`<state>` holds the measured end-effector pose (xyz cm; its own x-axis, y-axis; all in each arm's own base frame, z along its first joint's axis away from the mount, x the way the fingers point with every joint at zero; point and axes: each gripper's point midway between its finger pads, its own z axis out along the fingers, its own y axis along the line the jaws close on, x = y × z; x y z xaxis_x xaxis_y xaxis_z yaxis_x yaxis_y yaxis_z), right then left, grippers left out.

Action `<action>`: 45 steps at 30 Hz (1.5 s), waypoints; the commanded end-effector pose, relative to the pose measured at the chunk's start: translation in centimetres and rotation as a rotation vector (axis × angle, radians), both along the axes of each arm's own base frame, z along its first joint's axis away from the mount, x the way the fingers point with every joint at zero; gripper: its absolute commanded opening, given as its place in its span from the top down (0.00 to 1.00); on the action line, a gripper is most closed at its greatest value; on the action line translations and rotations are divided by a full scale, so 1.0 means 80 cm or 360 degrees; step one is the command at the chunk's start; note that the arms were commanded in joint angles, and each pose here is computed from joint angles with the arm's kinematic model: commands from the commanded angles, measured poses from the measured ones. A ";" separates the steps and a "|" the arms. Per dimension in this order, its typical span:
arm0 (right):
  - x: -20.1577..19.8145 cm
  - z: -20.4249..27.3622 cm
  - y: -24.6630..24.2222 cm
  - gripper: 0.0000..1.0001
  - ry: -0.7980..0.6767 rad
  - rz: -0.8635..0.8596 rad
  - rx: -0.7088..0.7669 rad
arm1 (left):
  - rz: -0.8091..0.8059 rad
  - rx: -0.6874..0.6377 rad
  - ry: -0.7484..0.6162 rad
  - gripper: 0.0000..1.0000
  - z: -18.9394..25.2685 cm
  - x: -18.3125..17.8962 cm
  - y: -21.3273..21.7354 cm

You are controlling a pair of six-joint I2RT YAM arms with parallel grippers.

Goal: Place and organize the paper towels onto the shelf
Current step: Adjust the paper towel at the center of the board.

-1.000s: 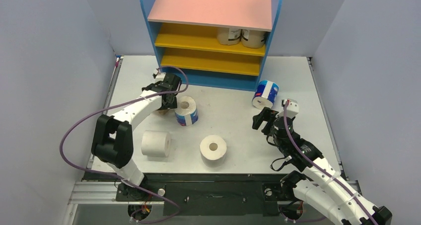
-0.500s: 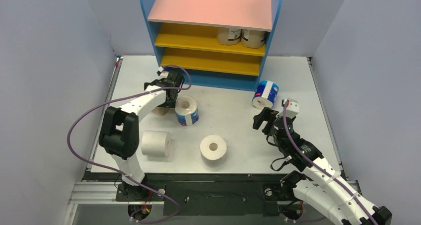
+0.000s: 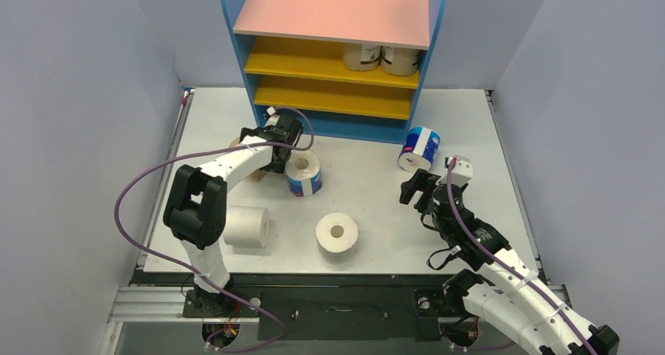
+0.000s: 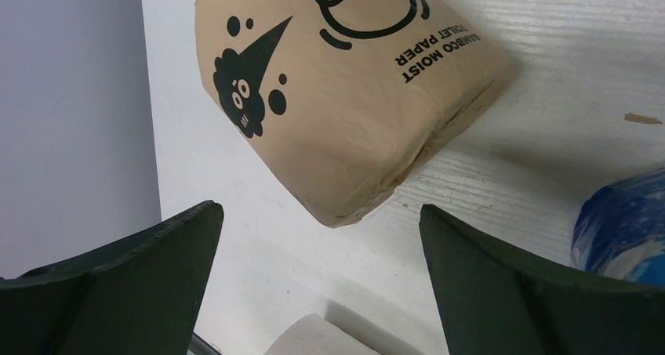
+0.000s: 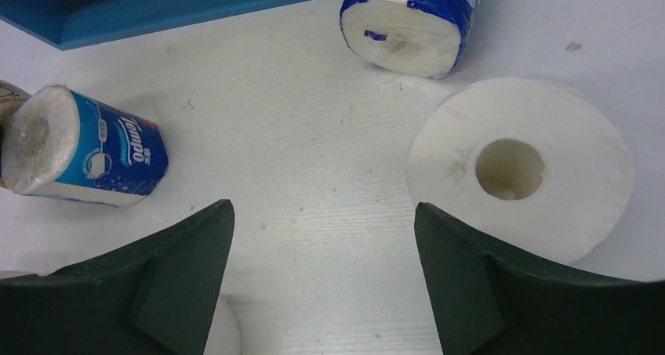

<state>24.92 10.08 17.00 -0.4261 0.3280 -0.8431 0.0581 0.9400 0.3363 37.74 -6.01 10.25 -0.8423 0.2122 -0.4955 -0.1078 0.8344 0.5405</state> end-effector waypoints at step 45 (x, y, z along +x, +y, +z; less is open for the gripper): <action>0.001 -0.003 -0.004 0.20 -0.0008 -0.0024 -0.0025 | 0.0024 0.0071 -0.0301 0.59 0.030 0.032 0.024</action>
